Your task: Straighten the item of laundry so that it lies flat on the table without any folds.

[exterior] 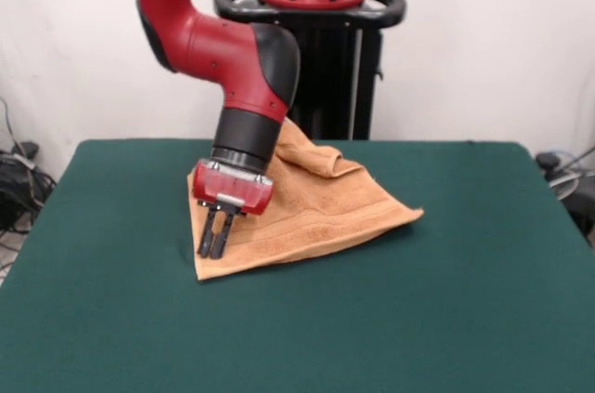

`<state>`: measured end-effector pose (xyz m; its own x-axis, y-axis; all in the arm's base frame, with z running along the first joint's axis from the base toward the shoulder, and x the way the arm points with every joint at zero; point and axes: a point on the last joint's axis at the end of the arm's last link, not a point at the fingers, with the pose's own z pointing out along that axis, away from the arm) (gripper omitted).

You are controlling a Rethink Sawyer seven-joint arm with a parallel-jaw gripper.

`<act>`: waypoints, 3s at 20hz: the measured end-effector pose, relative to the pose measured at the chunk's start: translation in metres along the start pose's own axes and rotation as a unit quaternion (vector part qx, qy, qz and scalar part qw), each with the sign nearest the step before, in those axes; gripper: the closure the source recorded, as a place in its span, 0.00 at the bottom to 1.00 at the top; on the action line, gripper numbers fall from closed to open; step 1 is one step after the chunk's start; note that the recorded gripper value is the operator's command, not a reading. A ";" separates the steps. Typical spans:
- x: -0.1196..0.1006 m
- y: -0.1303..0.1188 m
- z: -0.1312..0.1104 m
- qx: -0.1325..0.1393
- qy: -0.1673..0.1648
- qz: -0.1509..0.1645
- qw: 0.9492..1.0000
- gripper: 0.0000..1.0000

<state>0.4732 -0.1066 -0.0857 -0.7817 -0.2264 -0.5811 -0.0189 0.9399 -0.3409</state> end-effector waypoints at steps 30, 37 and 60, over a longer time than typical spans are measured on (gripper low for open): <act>-0.017 0.002 0.005 0.010 0.056 -0.097 0.994 1.00; -0.005 0.001 0.005 0.013 0.006 -0.120 0.993 1.00; 0.018 -0.030 0.016 -0.071 -0.118 -0.217 0.966 1.00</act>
<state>0.4692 -0.1427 -0.0980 -0.5166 -0.6433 -0.5650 -0.4114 0.7652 -0.4952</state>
